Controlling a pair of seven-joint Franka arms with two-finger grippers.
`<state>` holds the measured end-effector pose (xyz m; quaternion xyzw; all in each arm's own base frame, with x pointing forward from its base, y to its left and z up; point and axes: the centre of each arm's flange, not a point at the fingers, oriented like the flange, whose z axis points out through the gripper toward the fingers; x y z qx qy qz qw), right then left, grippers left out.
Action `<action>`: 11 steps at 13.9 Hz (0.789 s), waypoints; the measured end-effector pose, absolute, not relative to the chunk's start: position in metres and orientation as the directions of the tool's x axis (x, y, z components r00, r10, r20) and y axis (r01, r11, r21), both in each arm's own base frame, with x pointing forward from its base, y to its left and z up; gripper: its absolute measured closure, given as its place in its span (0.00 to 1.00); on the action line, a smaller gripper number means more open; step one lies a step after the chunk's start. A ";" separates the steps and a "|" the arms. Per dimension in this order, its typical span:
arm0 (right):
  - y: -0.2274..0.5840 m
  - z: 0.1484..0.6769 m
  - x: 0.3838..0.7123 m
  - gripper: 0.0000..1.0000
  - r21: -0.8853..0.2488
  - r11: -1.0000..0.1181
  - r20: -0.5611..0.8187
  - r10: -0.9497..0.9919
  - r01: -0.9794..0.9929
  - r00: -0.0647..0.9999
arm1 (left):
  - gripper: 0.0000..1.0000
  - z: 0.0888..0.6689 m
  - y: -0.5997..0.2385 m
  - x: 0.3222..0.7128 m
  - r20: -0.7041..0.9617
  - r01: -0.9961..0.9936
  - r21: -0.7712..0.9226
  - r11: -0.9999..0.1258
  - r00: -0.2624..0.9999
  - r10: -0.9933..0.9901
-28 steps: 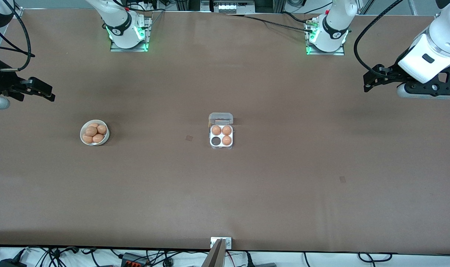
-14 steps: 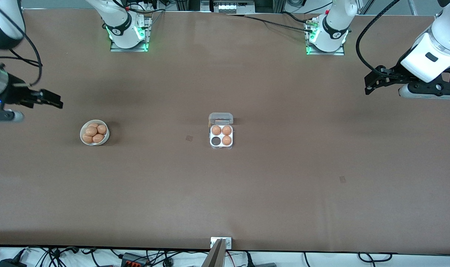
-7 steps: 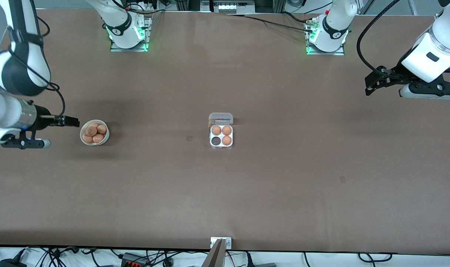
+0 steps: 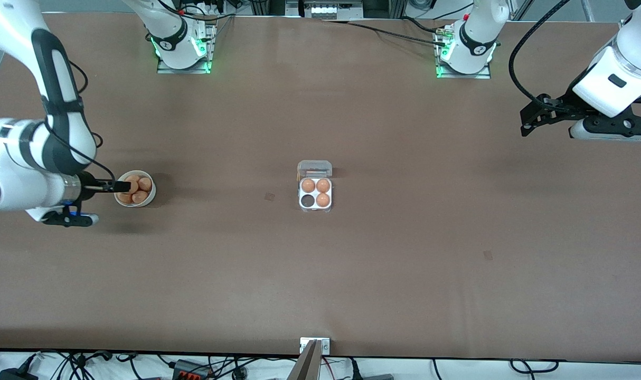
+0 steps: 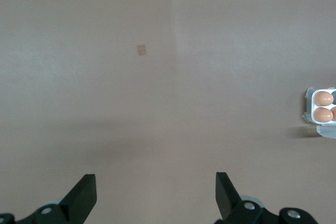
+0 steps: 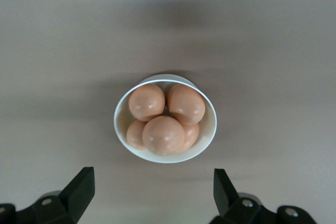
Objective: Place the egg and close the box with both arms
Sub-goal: 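Move the right gripper over the white bowl of eggs, then lower the right gripper and grasp one brown egg in the bowl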
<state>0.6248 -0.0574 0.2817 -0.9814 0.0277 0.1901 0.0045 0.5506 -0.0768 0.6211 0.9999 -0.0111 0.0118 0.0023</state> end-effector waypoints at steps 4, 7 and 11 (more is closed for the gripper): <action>-0.052 0.247 0.622 0.00 -0.001 -0.999 -0.420 -0.043 -0.048 0.906 | 0.00 0.621 -0.077 0.551 0.024 -0.022 0.004 -1.000 0.999 -0.022; -0.053 0.236 0.621 0.03 -0.001 -0.999 -0.430 -0.044 -0.049 0.902 | 0.00 0.621 -0.077 0.551 0.024 -0.022 0.004 -1.000 0.999 -0.022; -0.055 0.234 0.621 0.10 0.000 -0.999 -0.431 -0.046 -0.051 0.901 | 0.00 0.621 -0.077 0.551 0.024 -0.022 0.004 -1.000 0.999 -0.022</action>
